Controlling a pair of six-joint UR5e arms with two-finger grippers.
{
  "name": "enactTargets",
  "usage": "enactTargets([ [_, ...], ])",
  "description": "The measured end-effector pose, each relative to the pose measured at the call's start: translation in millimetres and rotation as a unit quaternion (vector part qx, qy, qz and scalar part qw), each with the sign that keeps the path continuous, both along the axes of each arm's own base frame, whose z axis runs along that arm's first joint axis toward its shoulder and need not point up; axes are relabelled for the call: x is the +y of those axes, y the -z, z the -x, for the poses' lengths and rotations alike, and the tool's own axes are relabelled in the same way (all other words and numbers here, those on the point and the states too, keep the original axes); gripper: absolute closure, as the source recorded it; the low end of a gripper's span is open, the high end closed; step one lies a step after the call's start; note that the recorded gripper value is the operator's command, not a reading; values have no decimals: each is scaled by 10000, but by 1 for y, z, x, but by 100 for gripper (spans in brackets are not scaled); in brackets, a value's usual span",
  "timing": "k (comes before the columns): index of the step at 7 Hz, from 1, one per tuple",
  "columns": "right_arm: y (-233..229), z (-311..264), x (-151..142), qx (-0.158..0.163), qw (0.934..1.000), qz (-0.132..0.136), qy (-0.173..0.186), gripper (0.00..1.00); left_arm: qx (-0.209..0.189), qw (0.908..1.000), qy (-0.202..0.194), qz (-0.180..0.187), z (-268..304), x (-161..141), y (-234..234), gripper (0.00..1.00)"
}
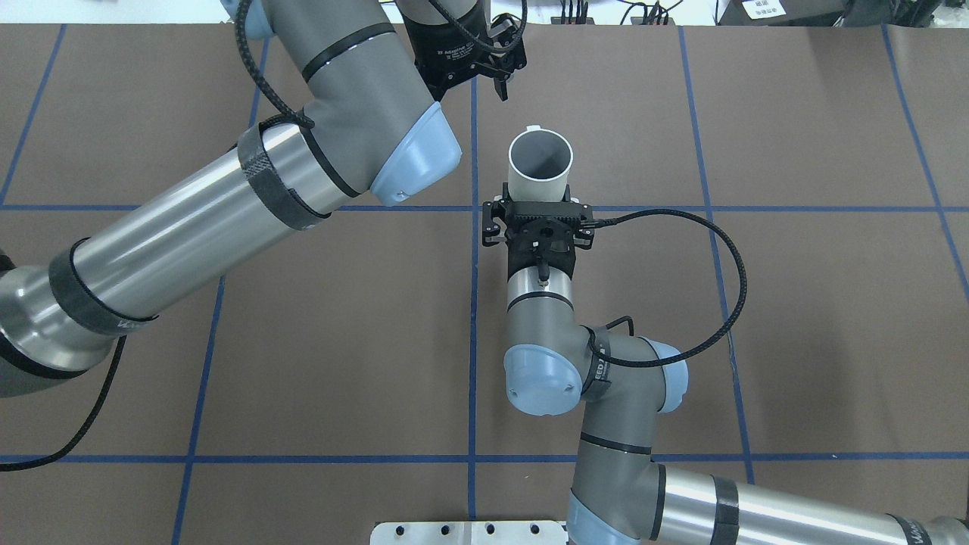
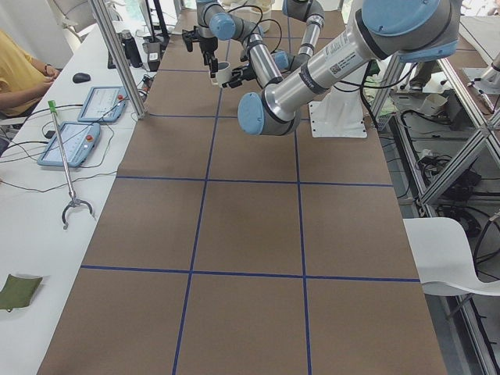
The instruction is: Left arm hands cup to right arm to dump lemon
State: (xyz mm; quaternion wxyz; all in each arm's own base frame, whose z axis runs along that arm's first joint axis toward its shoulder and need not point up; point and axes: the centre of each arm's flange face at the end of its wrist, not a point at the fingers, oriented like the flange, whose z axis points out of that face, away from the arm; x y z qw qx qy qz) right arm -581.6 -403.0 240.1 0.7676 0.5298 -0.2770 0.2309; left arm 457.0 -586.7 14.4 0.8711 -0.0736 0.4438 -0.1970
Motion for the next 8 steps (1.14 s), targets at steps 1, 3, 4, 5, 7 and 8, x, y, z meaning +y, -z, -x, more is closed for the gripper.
enactTargets([
  [1,9,10,1,157,9998,-65,-122,67,37,9999,-110,119,-5,5,1,5],
  [3,17,21,0,284,9992,-144,-255,66,18,9984,-360,437,-15,21,0,14],
  [4,18,23,-1,293,9991,-158,-280,66,85,9972,-518,541,-19,30,2,12],
  [5,18,23,-1,285,9990,-164,-289,66,161,9957,-657,634,-23,37,3,12],
  [7,20,24,3,194,9993,-177,-279,66,150,9957,-704,579,-32,45,5,15],
  [8,22,23,6,131,9994,-188,-268,66,115,9964,-666,519,-34,45,4,19],
])
